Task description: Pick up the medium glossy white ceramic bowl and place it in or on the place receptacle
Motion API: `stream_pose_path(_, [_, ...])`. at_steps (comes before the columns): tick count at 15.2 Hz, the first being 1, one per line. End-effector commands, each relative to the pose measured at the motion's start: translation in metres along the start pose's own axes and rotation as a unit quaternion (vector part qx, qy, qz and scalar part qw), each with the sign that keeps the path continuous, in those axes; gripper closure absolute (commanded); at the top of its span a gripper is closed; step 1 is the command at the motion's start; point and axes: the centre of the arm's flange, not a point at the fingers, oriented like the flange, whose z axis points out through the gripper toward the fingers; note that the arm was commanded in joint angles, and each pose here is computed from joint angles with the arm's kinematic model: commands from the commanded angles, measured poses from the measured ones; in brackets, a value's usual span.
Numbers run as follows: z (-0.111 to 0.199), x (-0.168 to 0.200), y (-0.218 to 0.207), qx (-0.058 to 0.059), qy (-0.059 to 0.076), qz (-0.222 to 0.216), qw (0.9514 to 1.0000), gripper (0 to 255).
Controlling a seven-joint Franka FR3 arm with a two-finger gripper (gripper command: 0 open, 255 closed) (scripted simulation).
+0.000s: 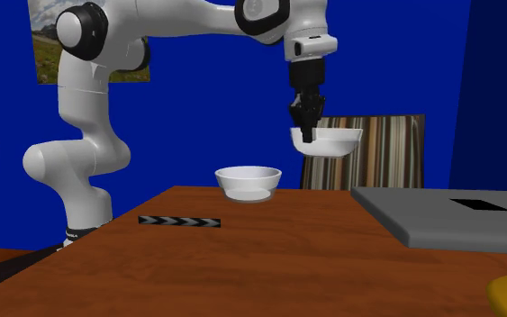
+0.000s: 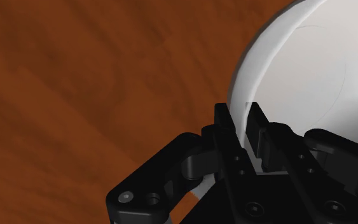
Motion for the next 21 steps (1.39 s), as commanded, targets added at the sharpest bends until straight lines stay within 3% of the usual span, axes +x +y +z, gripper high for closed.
stream_pose_path(1, [-0.003,-0.023,0.001,0.000,0.000,0.000,1.0000,255])
stream_pose_path(18, [-0.020,-0.250,0.021,0.000,0.000,0.000,1.0000,255])
stream_pose_path(21, [-0.005,-0.250,0.024,0.000,0.000,0.000,1.0000,255])
